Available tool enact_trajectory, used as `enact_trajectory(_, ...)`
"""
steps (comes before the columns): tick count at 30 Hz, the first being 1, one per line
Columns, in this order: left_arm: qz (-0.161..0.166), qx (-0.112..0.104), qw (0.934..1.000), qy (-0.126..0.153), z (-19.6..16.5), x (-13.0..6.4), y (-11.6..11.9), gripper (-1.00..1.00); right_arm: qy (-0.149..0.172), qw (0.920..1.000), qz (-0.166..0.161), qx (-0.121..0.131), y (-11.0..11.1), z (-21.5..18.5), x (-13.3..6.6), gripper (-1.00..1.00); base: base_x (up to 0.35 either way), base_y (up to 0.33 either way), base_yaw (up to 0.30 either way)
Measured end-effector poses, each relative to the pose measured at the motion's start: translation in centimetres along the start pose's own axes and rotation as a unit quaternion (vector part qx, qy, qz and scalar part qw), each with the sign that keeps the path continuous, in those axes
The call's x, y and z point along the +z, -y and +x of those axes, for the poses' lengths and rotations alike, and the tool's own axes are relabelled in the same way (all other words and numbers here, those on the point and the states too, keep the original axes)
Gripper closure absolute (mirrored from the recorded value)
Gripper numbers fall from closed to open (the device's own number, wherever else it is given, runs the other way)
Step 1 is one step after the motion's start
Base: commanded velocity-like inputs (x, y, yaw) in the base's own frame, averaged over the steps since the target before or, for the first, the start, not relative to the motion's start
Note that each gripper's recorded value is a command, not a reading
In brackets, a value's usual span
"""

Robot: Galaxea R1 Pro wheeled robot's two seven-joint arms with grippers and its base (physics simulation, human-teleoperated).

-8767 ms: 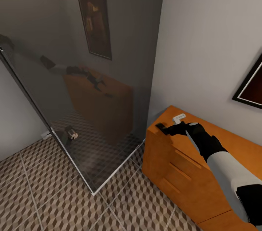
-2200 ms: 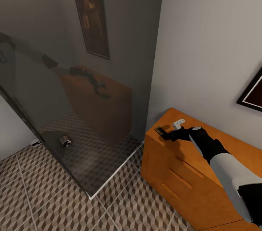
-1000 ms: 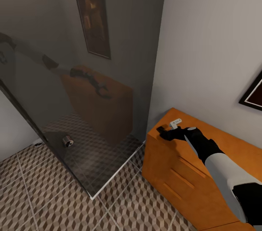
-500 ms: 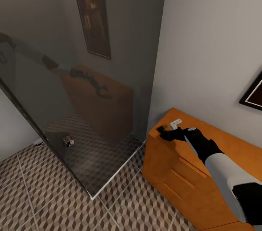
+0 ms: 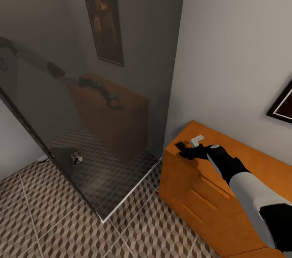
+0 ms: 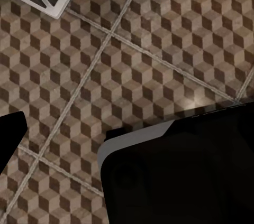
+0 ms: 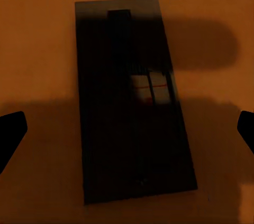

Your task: Take the four mousetraps from the cabinet in the bathroom and place them on the bathroom floor. Make sure all four end up on the same floor surface, and ensure that at least two of them are either under or directly next to the same bathroom sink.

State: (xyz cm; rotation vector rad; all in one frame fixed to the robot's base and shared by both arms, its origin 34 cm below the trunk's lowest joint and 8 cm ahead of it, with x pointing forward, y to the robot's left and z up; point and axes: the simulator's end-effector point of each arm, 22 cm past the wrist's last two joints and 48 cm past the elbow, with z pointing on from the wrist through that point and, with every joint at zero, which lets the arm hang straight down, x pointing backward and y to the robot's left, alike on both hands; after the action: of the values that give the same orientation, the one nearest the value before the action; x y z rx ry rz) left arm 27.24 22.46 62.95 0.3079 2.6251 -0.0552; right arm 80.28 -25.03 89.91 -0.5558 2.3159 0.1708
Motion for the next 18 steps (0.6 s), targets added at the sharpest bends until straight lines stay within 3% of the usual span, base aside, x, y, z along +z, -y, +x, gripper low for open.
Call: enact_trajectory(18,0.000,0.000,1.0000,0.001,-0.01,-0.02,0.01,-1.00,0.002,1.0000,-0.002,0.005,-0.03,0.41,0.08,-1.00,0.000,0.000,0.000)
